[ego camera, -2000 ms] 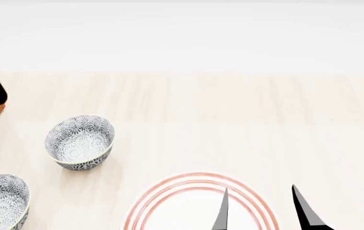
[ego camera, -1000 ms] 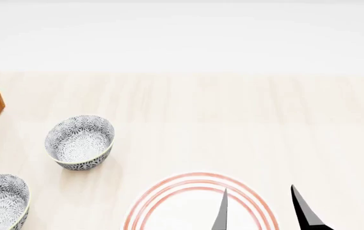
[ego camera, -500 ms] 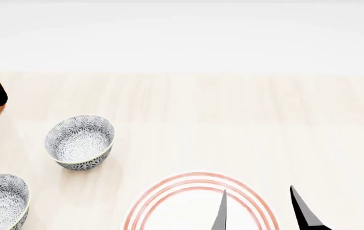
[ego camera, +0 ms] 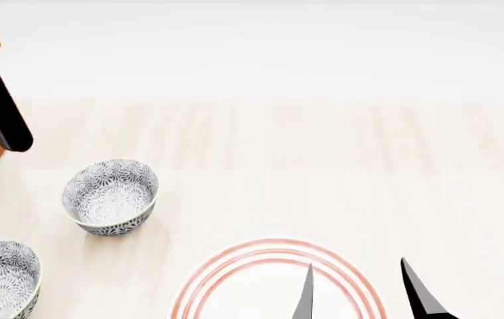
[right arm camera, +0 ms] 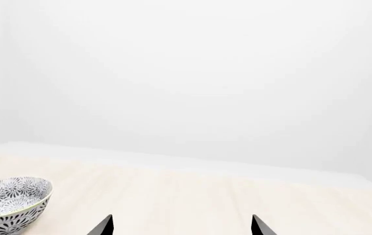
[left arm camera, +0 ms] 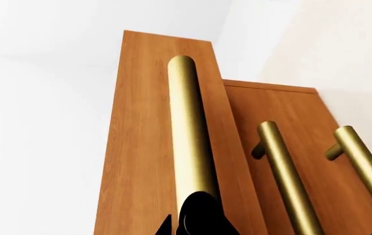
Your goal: Open the top drawer of the cabinet.
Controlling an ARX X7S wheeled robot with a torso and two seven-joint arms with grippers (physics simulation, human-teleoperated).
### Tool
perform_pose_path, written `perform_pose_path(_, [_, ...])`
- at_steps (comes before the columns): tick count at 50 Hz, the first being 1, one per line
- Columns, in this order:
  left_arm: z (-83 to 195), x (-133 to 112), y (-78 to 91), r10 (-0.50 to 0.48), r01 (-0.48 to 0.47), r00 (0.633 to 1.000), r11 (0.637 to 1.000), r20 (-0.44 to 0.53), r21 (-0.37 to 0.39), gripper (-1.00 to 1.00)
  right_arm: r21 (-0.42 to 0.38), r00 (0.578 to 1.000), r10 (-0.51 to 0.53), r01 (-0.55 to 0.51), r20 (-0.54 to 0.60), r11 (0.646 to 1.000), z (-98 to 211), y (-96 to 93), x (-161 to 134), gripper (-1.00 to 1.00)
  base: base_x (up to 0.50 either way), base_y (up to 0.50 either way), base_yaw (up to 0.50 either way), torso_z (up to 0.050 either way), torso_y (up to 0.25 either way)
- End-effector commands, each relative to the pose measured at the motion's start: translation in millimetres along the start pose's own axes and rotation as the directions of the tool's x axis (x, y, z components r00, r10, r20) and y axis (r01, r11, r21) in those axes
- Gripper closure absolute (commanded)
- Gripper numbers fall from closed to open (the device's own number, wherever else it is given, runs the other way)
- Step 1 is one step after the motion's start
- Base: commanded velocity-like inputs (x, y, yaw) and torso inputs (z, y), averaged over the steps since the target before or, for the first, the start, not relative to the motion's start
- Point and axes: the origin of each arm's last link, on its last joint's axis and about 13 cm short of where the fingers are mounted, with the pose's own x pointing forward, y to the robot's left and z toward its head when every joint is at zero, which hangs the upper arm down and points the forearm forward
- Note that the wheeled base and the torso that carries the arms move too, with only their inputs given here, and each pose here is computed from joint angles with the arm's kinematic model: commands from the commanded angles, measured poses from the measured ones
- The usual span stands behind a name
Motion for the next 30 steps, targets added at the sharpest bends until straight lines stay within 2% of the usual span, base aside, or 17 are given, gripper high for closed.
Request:
perform_pose_path(1, [12.2, -8.4, 16.4, 0.126, -0.127, 0.99, 0.992, 0.058, -0.002, 1.0, 0.001, 1.0, 0.001, -0.001, -0.001, 1.0, -0.2, -0.3, 0.2, -1.0, 0.01, 0.0, 0.0, 0.0, 0.0])
perform_pose_path(23, [16.5, -10.3, 15.5, 0.134, -0.134, 0.988, 0.991, 0.077, -0.009, 1.0, 0.001, 1.0, -0.001, 0.001, -0.002, 1.0, -0.3, -0.7, -0.1, -1.0, 0.0, 0.0, 0.0, 0.001, 0.001])
perform_pose_path(24, [16.7, -10.7, 15.4, 0.131, -0.131, 0.988, 0.991, 0.078, -0.006, -1.0, 0.001, 1.0, 0.0, 0.0, -0.002, 1.0, -0.5, -0.6, -0.1, -1.0, 0.0, 0.0, 0.0, 0.0, 0.0])
perform_pose_path(30, [17.5, -12.6, 14.9, 0.139, -0.139, 0.987, 0.99, 0.086, 0.0, -1.0, 0.001, 1.0, 0.0, 0.0, -0.003, 1.0, -0.2, -0.5, -0.3, -1.0, 0.0, 0.0, 0.0, 0.0, 0.002])
